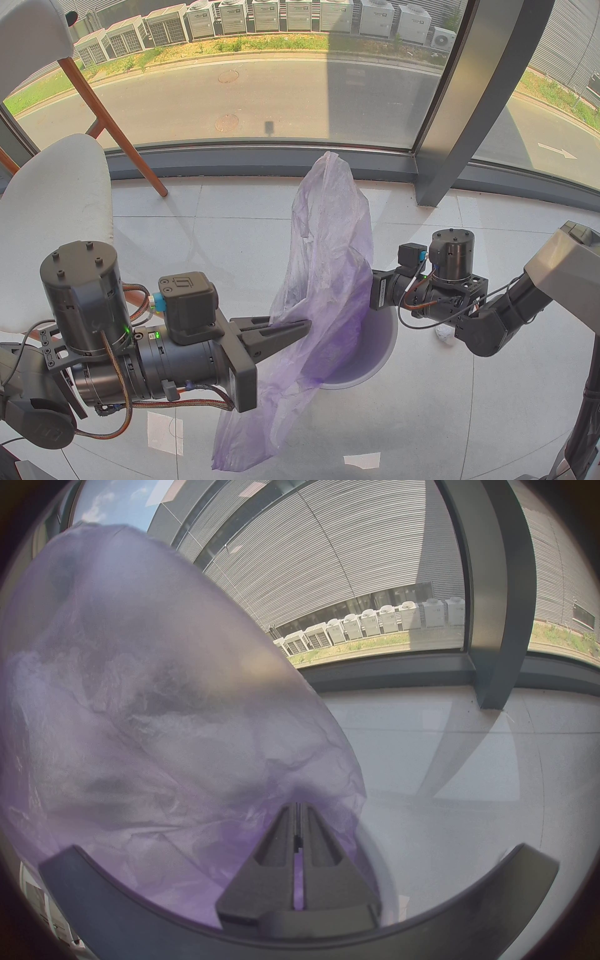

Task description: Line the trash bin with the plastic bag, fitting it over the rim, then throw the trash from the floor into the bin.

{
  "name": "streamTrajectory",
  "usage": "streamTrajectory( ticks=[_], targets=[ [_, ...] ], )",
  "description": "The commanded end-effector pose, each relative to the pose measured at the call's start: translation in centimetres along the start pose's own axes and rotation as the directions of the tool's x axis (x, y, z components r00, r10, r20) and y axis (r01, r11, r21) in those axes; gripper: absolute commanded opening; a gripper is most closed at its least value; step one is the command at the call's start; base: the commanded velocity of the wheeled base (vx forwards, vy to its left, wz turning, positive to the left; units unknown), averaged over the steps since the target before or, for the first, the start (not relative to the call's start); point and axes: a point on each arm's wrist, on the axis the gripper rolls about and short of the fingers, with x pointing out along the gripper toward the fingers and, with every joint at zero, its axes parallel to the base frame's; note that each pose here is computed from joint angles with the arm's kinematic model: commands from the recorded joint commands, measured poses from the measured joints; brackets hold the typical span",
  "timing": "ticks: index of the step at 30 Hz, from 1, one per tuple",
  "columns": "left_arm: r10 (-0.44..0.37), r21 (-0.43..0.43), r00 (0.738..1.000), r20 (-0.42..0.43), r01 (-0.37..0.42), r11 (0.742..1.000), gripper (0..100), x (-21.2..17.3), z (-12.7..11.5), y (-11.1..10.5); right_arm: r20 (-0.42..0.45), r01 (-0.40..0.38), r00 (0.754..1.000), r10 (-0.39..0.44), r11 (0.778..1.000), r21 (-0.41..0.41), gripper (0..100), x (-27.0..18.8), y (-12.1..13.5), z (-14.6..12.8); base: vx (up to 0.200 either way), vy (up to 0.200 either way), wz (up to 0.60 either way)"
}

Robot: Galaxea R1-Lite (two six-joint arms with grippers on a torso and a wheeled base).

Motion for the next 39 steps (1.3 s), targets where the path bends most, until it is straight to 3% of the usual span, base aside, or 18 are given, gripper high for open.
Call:
streamTrajectory(
  ticks=[1,10,14,25,28,34,36,39],
  targets=[
    [0.000,-0.002,1.000,-0.006,0.000,1.000,0,0.0,-0.2,0.0,-0.051,-0.034,0.998,0.033,0.999,-0.007,0,-1.8,1.7,-1.1,0.000,0.000,0.00],
    [0.044,-0.017,0.997,-0.061,-0.045,0.999,0,1.3,-1.2,0.6,-0.162,-0.076,0.984,0.071,0.997,-0.022,0,-2.6,3.6,-4.1,0.000,0.000,0.00],
    [0.052,-0.024,0.995,-0.090,-0.055,0.998,0,2.6,-1.8,1.0,-0.193,-0.063,0.980,0.055,0.997,-0.036,0,-1.4,2.9,-5.4,0.000,0.000,0.00],
    [0.095,-0.022,0.991,-0.092,-0.098,0.995,0,5.9,-1.6,2.1,-0.123,0.032,0.992,-0.035,0.999,-0.027,0,1.2,0.2,-4.3,0.000,0.000,0.00],
    [0.095,-0.019,0.992,-0.082,-0.097,0.995,0,6.0,-1.3,2.2,-0.107,0.044,0.993,-0.047,0.999,-0.024,0,0.2,-0.1,-3.4,0.000,0.000,0.00],
    [0.112,-0.030,0.989,-0.095,-0.115,0.993,0,6.1,-1.3,2.2,-0.079,0.080,0.994,-0.081,0.997,-0.005,0,-7.0,-0.2,-0.9,0.000,0.000,0.00],
    [0.112,-0.030,0.990,-0.091,-0.115,0.993,0,6.1,-1.1,2.2,-0.084,0.075,0.994,-0.075,0.997,-0.004,0,-8.3,0.0,-0.9,0.000,0.000,0.00],
    [0.127,-0.032,0.988,-0.089,-0.130,0.991,0,6.6,-1.1,2.8,-0.181,0.002,0.984,-0.003,1.000,-0.003,0,-12.2,1.8,-3.3,0.000,0.000,0.00]
  ],
)
